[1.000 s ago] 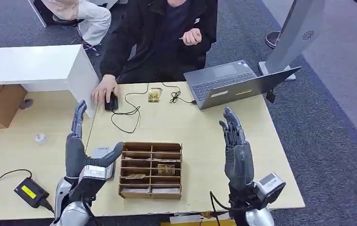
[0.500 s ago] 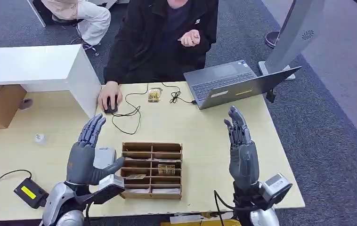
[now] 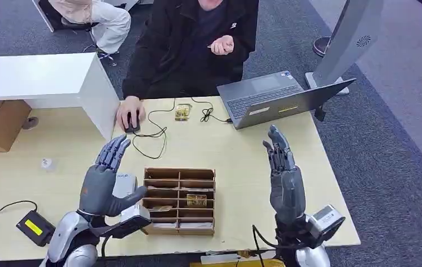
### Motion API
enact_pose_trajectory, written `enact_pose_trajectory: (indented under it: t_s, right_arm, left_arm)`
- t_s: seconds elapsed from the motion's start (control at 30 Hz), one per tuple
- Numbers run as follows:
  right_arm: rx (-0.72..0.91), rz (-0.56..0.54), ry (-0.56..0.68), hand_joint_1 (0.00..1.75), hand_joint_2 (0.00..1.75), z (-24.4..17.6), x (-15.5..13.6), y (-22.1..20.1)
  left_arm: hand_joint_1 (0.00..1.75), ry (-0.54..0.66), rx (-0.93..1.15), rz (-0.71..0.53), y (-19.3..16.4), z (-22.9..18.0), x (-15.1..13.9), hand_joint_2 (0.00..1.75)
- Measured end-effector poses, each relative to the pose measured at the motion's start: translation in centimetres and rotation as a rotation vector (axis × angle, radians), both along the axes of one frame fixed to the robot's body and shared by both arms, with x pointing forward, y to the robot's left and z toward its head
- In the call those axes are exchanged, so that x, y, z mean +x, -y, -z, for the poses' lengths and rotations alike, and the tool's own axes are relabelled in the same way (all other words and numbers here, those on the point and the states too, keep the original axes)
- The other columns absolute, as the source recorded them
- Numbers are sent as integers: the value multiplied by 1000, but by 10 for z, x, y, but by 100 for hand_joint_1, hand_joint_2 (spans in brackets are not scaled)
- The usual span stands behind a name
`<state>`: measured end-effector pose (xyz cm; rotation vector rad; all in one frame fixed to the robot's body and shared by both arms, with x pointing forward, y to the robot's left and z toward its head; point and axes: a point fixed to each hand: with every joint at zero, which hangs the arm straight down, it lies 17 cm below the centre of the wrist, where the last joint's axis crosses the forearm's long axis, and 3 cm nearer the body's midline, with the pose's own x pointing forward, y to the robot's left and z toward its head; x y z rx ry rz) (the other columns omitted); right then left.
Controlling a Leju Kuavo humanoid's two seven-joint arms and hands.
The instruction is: Pass the card to the sensor for recognition and then transmit it.
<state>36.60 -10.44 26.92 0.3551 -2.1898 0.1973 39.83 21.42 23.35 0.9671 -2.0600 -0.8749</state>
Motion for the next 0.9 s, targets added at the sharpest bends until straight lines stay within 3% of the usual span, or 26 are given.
enact_pose_trajectory:
  t_s: [0.23,0.9]
  right_arm:
    - [-1,-19,14,0,0,-6,1,-3]
    - [-3,-39,33,0,0,-15,3,-10]
  left_arm:
    - [0,-40,20,41,12,7,21,175]
    - [0,-119,-21,112,34,25,29,175]
